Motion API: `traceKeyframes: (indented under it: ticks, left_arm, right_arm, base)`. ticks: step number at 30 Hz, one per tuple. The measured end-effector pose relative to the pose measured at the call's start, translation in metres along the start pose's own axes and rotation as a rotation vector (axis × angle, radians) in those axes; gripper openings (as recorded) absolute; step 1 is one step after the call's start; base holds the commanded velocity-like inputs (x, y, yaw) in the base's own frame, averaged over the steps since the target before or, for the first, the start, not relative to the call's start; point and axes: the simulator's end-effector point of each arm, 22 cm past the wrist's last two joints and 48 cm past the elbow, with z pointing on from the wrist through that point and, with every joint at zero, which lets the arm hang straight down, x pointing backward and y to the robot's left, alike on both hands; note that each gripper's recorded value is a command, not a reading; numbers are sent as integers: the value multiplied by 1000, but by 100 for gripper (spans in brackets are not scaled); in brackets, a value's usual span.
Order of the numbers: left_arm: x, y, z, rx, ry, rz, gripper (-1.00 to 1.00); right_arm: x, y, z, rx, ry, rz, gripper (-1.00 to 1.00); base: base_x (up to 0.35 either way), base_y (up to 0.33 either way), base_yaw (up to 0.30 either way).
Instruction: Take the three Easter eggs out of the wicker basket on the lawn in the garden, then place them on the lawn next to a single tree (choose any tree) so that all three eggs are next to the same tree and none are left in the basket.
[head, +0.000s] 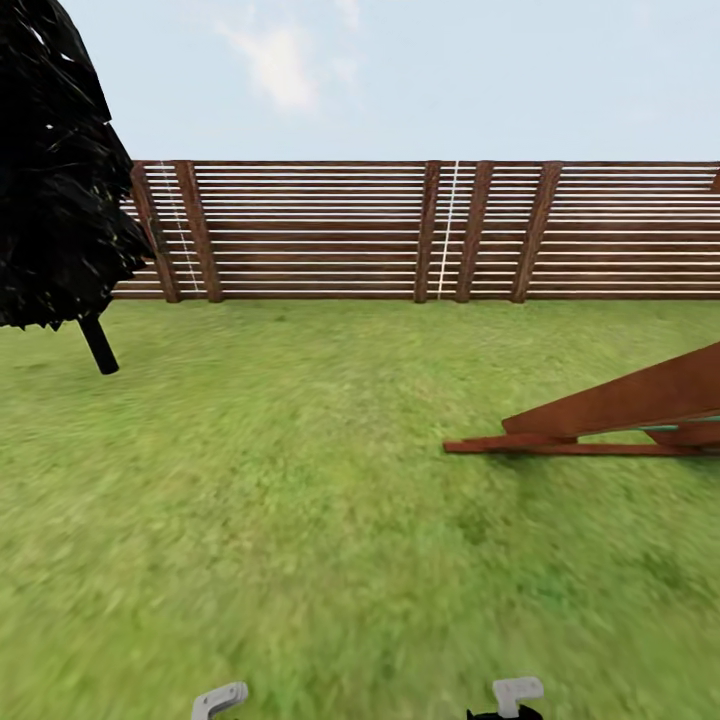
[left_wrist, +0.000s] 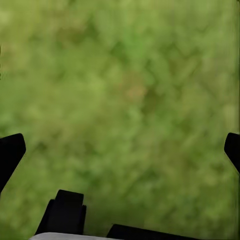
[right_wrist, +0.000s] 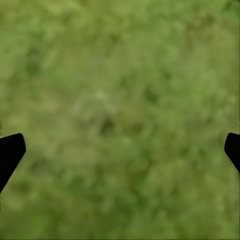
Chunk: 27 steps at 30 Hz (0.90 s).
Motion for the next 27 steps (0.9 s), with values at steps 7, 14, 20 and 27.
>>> traceKeyframes:
  ticks: [7,14,20,27]
  left_arm:
    - [0,0,0,0,-1,0,100]
    - [0,0,0,0,0,0,100]
    - [0,0,0,-1,-1,0,100]
    - [-1,1,0,-3,-2,-3,100]
  right_arm:
    - [0,0,0,0,0,0,100]
    - [0,0,0,0,0,0,100]
    - [0,0,0,0,0,0,100]
    - [0,0,0,0,0,0,100]
  base:
    - [316,0,208]
    - [316,0,142]
    - [316,0,277]
    - [195,0,289]
